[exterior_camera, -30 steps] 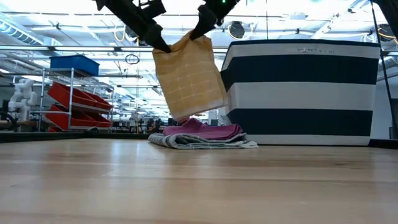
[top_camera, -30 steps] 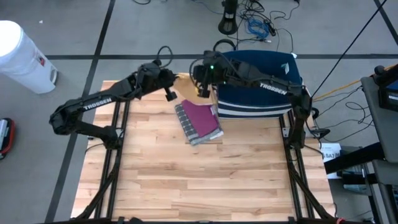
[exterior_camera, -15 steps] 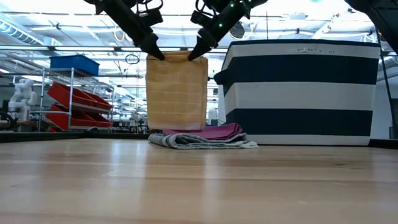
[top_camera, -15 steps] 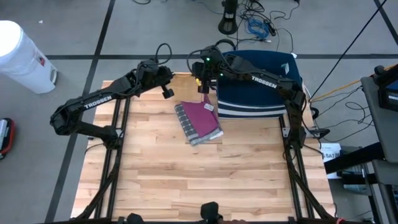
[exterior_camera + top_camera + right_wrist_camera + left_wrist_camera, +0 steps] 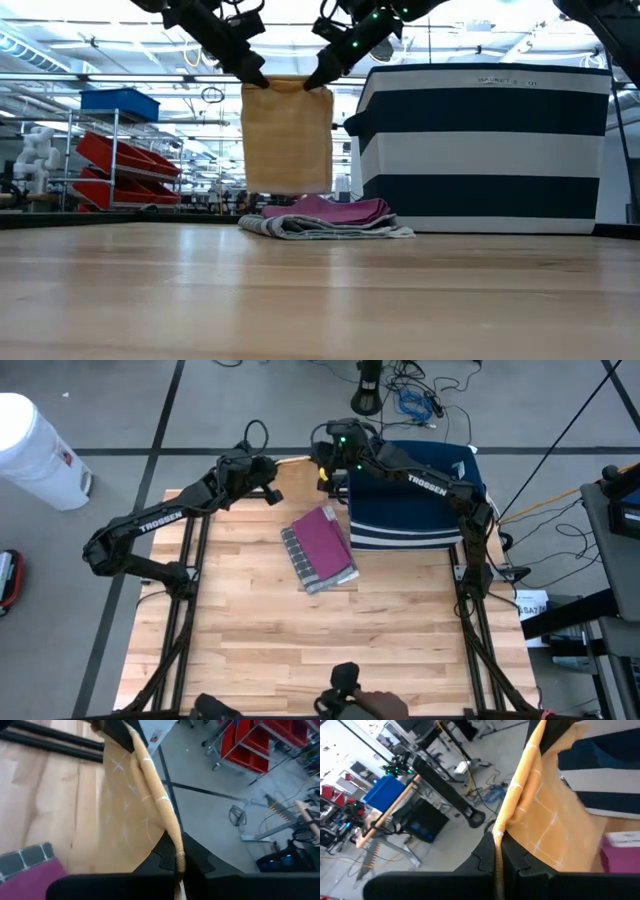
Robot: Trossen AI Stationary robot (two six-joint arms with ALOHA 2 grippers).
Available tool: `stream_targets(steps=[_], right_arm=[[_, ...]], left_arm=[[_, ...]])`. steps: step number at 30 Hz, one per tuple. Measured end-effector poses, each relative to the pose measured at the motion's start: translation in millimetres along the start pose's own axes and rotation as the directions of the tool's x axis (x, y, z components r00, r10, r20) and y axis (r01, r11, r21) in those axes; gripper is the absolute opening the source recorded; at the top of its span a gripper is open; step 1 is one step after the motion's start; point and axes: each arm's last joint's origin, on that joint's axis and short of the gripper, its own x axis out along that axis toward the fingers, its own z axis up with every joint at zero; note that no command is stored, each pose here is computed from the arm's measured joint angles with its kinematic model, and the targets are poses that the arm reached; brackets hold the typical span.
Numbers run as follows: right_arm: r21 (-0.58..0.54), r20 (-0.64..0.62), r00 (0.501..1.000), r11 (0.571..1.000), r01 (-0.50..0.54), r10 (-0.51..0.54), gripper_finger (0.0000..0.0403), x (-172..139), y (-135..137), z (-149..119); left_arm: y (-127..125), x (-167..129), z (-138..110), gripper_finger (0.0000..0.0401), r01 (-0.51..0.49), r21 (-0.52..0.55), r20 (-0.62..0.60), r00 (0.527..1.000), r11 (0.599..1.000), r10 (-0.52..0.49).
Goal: Fold towel
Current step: Stack the folded orange checkered towel on top of the folded pink towel
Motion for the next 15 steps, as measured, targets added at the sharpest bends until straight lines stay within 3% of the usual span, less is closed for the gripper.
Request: stream_targets(steps=[3, 7, 10, 15], right_arm=[[0.038, -0.015, 0.999, 0.999, -0.039, 0.039, 0.0000, 0, -3, -6], [0.117, -0.082, 0.977, 0.976, -0.186, 0.196, 0.0000, 1, 4, -19], [0.147, -0.116, 0.943, 0.944, -0.295, 0.313, 0.0000, -1, 18, -21], [0.143, -0.207, 0.897, 0.919, -0.367, 0.390, 0.0000, -7, 45, -16]], left_arm=[[0, 1, -4, 0.0003, 0.039, -0.009, -0.018, 0.999, 0.999, -0.039], [-16, 5, -13, 0.0003, 0.221, -0.059, -0.076, 0.971, 0.974, -0.225], [-31, 4, -14, 0.0003, 0.308, -0.063, -0.109, 0.943, 0.949, -0.313], [-57, -7, -2, 0.0003, 0.385, -0.033, -0.096, 0.917, 0.922, -0.386]])
